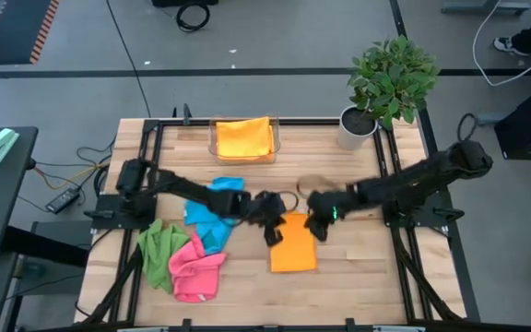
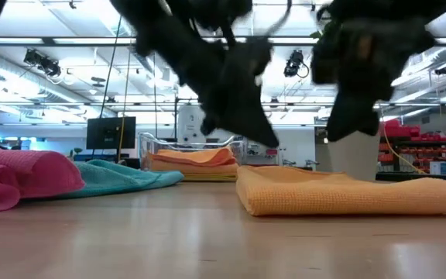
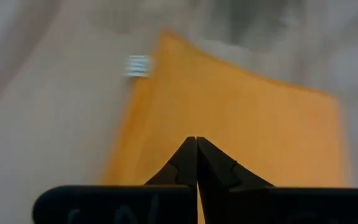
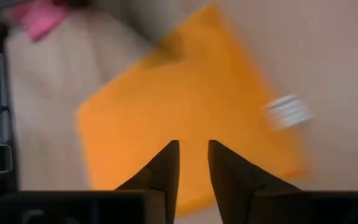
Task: Fold microfiber towels
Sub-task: Fold the orange microfiber towel
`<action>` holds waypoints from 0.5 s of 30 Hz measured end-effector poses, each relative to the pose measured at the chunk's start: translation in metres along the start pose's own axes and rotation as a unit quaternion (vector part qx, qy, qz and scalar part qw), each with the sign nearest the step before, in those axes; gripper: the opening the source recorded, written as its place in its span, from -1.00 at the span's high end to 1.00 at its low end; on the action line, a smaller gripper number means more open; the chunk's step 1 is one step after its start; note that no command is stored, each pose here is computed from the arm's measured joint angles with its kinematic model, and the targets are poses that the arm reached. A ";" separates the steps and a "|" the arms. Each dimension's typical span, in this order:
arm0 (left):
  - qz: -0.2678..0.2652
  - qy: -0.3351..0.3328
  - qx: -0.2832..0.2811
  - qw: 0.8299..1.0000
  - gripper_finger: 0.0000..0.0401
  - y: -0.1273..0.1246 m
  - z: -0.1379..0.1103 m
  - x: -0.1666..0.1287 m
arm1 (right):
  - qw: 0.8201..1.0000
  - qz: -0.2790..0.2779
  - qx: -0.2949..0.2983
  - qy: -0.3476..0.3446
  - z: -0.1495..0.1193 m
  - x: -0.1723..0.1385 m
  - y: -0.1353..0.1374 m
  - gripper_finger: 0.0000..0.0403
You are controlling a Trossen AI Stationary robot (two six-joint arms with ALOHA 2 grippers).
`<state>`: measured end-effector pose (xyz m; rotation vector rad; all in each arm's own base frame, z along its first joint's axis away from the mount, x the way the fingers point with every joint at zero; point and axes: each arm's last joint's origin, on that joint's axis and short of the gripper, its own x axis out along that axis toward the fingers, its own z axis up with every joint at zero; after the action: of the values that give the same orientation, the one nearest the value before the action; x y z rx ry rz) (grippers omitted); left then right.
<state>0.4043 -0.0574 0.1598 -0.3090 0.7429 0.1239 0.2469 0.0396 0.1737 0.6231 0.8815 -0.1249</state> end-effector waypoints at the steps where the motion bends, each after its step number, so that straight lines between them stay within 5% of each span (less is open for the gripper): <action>1: 0.001 0.007 0.003 1.000 0.97 0.008 -0.001 0.005 | 1.000 -0.007 0.004 -0.012 -0.009 0.002 0.011 0.61; 7: -0.008 0.062 0.004 0.998 0.96 0.041 -0.018 0.027 | 0.995 -0.012 0.043 -0.086 -0.063 0.018 0.060 0.96; 15: 0.003 0.074 -0.018 0.997 0.95 0.055 -0.020 0.028 | 0.992 -0.093 0.069 -0.056 -0.089 0.063 0.046 0.97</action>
<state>0.3998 -0.0119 0.1144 -0.3537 0.8881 0.1205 0.2430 0.1357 0.1048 0.6553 0.8256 -0.3877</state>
